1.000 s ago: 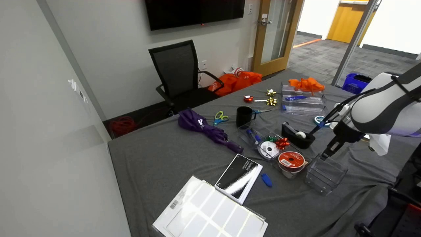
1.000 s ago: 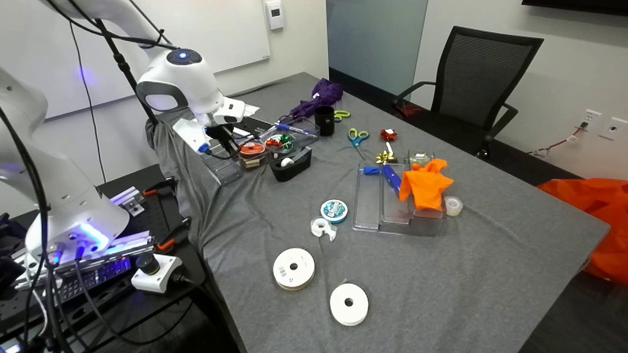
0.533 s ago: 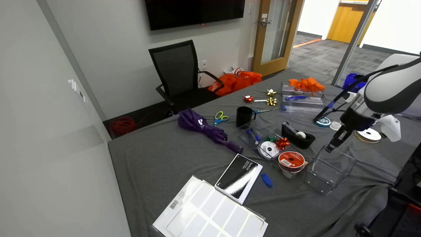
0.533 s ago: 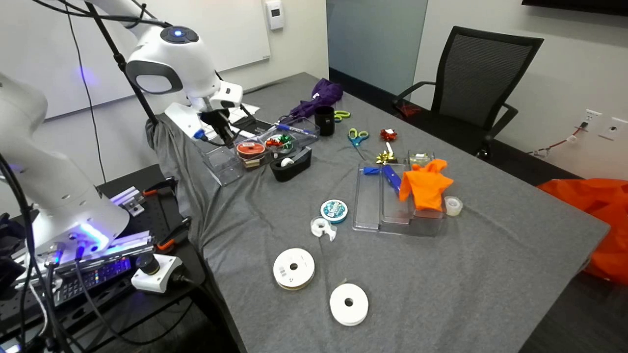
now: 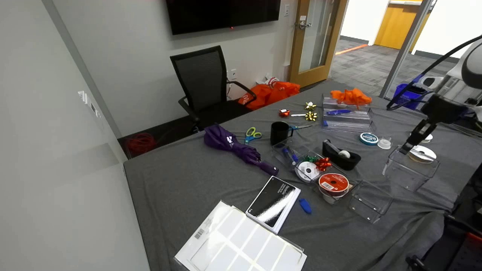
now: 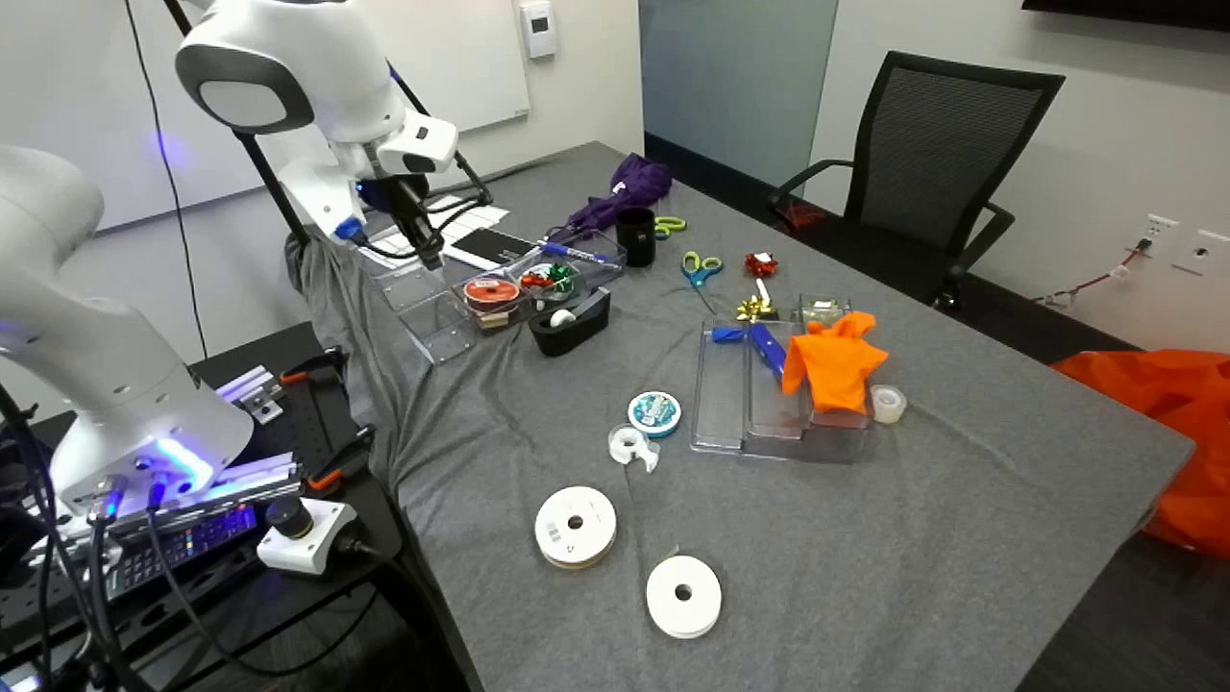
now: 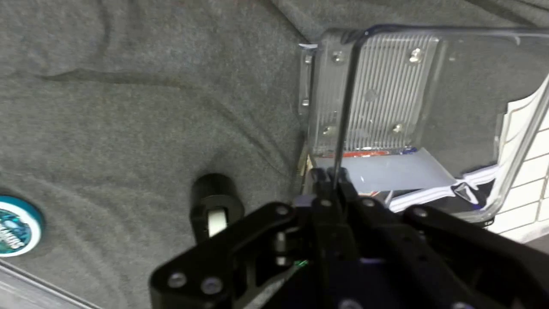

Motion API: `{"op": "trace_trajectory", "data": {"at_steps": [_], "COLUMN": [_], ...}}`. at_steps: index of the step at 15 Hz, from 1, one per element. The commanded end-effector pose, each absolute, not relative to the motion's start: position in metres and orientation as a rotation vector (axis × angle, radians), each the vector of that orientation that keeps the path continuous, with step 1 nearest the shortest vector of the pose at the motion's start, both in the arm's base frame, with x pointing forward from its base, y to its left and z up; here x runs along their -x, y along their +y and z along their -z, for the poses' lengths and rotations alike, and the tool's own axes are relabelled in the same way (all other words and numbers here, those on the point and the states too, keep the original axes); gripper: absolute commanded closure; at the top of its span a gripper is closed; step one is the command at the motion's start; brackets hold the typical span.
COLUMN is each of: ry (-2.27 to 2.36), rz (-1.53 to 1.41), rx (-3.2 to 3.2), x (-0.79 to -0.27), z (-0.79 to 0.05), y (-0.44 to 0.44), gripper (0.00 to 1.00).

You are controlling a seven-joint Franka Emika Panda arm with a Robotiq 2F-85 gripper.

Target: Move the two stationary holders to the left and separate them

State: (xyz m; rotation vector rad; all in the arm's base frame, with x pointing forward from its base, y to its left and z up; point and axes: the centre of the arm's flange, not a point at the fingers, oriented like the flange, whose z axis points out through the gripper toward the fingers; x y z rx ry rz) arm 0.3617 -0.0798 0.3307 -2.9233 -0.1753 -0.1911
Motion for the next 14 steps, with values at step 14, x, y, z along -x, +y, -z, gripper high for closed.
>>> {"op": "trace_trajectory", "data": {"at_steps": [14], "ry": [0.059], "rz": [0.197], "rx": [3.060], "x": [-0.342], "z": [-0.280], "y": [-0.181], "gripper": [0.96]}}
